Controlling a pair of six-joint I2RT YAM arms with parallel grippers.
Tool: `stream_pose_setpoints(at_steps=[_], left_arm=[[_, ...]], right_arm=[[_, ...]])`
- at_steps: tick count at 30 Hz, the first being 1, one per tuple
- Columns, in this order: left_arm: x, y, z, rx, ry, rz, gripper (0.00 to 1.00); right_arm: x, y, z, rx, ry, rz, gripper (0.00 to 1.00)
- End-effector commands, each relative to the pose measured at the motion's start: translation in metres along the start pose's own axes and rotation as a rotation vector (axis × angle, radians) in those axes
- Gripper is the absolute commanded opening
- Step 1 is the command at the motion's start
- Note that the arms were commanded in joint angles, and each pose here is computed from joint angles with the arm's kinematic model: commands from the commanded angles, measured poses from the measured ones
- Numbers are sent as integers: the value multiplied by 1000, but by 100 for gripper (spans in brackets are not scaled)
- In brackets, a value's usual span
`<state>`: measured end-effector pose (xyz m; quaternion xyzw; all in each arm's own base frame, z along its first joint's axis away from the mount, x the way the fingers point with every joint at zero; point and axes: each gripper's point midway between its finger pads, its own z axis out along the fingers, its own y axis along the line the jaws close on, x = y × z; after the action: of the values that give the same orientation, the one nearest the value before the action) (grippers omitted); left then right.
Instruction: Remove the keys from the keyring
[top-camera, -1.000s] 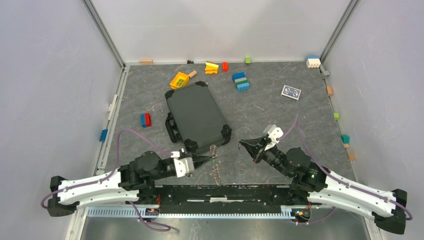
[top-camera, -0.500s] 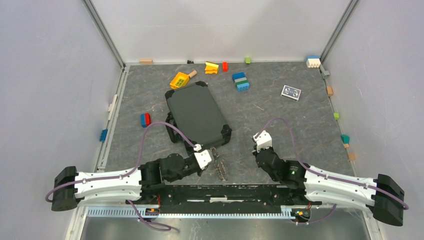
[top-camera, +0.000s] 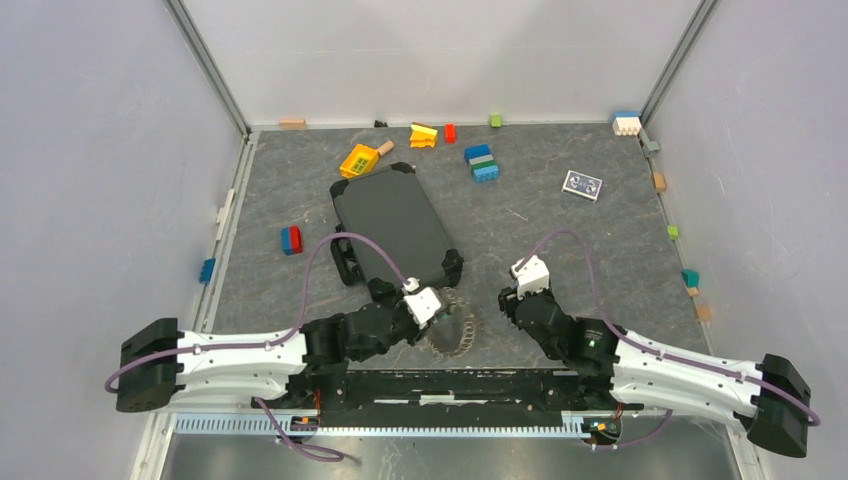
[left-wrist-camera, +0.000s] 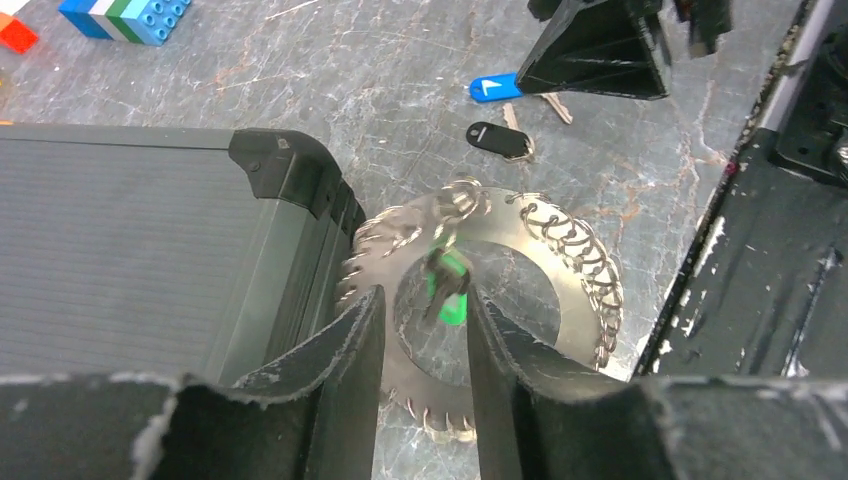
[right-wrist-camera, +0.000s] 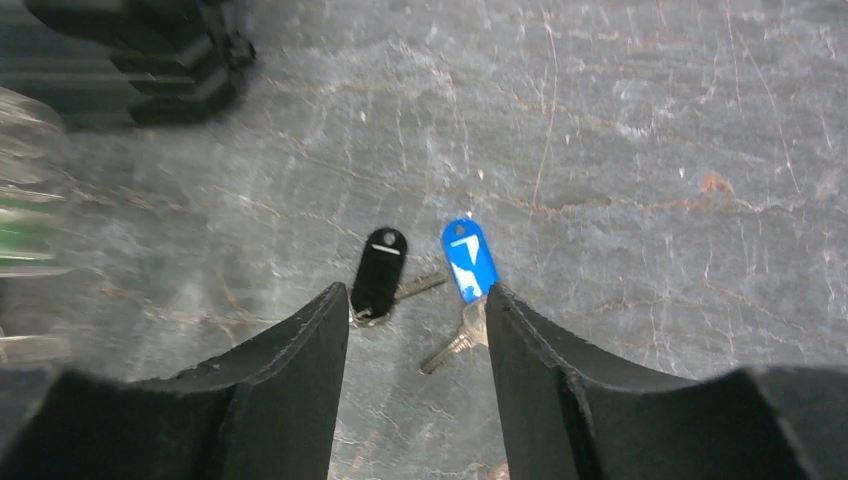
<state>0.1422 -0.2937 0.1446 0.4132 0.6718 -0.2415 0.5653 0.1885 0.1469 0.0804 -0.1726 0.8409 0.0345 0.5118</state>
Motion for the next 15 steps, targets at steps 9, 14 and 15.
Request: stream_pose_setpoints(at_steps=[9,14,15], left_arm=[[-33,35,14,-162,-17,-182,77],[-34,68,-4,-332,36,-270,100],[-30,75,-9,-361,67,-285,100]], right_arm=[[-77,-7,-23,-12,-120,101,74],[-76,-16,-15,-14,-36,53,84],[-73,-16,-12,-24,-5,48,84]])
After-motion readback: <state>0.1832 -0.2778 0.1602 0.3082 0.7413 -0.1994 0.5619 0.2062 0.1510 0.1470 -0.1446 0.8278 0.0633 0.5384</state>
